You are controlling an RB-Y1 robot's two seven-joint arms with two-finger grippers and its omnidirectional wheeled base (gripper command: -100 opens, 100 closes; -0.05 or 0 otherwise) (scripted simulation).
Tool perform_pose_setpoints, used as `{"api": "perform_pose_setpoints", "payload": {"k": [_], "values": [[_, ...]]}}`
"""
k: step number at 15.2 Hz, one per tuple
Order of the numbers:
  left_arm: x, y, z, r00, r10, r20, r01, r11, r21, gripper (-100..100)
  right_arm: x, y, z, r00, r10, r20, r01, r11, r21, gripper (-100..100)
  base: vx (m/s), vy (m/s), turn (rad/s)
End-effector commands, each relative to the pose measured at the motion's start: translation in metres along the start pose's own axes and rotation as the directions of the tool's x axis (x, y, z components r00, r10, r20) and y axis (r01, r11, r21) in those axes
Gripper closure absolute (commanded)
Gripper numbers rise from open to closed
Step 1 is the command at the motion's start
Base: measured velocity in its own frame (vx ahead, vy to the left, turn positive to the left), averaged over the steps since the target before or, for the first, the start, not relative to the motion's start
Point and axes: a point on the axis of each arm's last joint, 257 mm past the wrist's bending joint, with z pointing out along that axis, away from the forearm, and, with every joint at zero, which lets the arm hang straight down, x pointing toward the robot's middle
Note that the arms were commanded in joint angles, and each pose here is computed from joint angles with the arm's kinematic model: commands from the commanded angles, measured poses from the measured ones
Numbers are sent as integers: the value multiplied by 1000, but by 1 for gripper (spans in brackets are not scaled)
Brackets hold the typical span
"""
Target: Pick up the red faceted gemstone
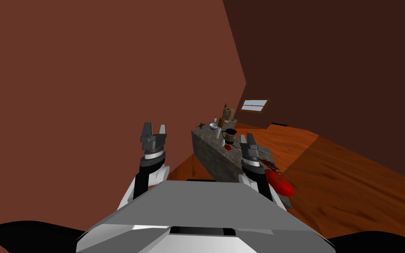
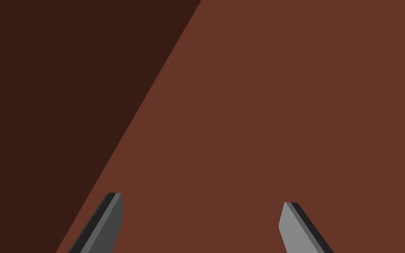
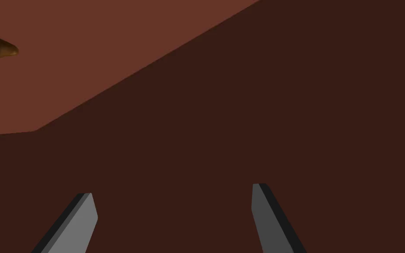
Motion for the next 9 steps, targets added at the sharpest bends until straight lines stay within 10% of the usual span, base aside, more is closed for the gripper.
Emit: {"api": "perform_pose_setpoints", "payload": {"k": [1, 9], "values": [[0, 0, 0, 1000, 0, 0, 0, 1000, 0, 0, 6, -5, -2, 999, -11, -39, 11, 1000, 10, -100, 0, 5, 22], [0, 0, 0, 1000, 0, 0, 0, 1000, 0, 0, 33, -37, -21, 974, -58, -217, 77, 994, 79, -100, 1, 16, 46]]}}
